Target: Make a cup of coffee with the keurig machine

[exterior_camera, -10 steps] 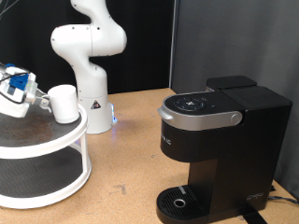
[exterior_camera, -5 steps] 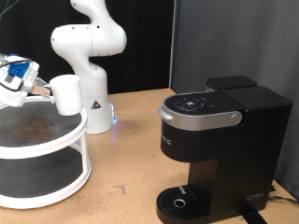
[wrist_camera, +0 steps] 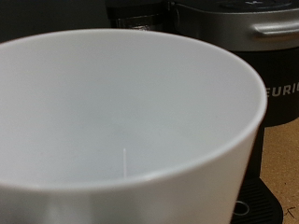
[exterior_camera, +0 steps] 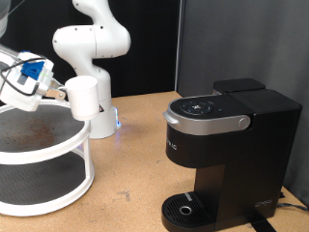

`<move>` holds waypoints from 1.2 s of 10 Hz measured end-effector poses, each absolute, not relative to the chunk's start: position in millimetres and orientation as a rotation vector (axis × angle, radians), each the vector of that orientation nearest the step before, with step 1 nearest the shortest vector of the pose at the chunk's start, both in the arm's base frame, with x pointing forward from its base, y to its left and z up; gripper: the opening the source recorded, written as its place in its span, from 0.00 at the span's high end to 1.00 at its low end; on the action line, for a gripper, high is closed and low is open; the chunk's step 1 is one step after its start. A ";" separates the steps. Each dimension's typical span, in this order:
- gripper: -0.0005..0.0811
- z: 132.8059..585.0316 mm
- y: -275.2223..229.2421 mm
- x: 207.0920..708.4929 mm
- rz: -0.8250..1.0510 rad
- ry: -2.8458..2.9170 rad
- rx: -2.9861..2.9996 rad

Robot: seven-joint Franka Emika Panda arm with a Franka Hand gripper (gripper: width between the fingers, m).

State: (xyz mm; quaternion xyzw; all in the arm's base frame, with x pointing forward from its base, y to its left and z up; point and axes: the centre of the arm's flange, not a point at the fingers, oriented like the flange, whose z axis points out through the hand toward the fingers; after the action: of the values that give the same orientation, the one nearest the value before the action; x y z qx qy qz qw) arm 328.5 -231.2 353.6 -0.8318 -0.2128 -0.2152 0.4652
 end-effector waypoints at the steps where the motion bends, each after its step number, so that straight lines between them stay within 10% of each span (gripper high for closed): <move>1: 0.91 349.4 -230.6 333.0 -0.594 -0.476 -2.084; 4: 0.91 339.6 -190.7 355.1 -0.861 -0.161 -2.185; 12: 0.91 331.2 -126.8 354.3 -0.786 -0.128 -2.227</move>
State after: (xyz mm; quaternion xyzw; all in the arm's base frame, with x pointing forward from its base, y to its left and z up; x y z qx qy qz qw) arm 354.3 -126.8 331.2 -0.8715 -0.0502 -0.3076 0.3786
